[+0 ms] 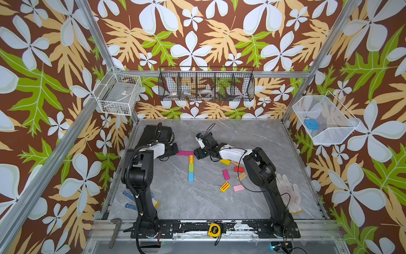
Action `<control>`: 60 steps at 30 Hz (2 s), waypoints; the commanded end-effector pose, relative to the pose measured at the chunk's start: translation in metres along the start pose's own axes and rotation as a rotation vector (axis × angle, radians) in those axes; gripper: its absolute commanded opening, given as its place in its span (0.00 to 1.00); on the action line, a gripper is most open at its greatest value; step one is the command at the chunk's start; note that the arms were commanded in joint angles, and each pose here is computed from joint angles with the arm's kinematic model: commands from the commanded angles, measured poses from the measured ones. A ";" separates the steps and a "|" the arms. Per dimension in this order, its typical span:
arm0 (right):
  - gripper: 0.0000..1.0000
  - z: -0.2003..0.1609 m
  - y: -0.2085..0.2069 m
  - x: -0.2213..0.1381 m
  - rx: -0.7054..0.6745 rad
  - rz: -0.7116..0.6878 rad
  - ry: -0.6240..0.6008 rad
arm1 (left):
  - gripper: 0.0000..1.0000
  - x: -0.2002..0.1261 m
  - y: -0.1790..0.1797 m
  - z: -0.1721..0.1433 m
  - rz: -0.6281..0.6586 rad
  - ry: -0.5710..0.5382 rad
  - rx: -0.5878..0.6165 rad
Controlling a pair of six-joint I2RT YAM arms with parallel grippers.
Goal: Assemble the number 7 with building blocks
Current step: Adjust the building block at the center of the board, then move the building block to the center of the board.
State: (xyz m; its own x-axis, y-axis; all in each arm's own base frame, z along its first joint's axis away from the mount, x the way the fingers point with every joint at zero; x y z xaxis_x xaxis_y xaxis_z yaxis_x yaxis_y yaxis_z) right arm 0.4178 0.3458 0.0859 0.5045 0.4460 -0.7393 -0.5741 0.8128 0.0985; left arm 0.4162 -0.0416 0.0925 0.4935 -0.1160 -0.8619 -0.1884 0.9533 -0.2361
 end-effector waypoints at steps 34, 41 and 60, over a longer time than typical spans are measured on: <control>0.90 0.017 -0.079 -0.064 -0.039 -0.144 0.039 | 1.00 -0.092 -0.067 -0.012 -0.353 -0.164 0.043; 0.90 0.006 -0.113 -0.057 -0.056 -0.141 0.120 | 1.00 -0.142 -0.073 -0.042 -0.525 -0.237 0.074; 0.60 -0.006 -0.115 -0.031 -0.128 -0.007 0.225 | 1.00 -0.212 -0.071 -0.086 -0.656 -0.291 0.155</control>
State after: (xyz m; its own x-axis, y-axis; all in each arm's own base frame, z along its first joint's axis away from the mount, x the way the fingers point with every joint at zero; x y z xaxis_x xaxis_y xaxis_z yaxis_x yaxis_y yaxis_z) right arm 0.4690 0.2362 0.0948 0.3970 0.3230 -0.8591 -0.6307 0.7760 0.0004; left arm 0.2550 -0.1085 0.2530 0.6923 -0.6069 -0.3904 0.3219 0.7439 -0.5856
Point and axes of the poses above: each gripper's point midway between its finger pads, its own x axis out along the fingers, its own y axis along the line the jaws close on, z = x × y, the point moved 8 cm from there along -x, back along the fingers
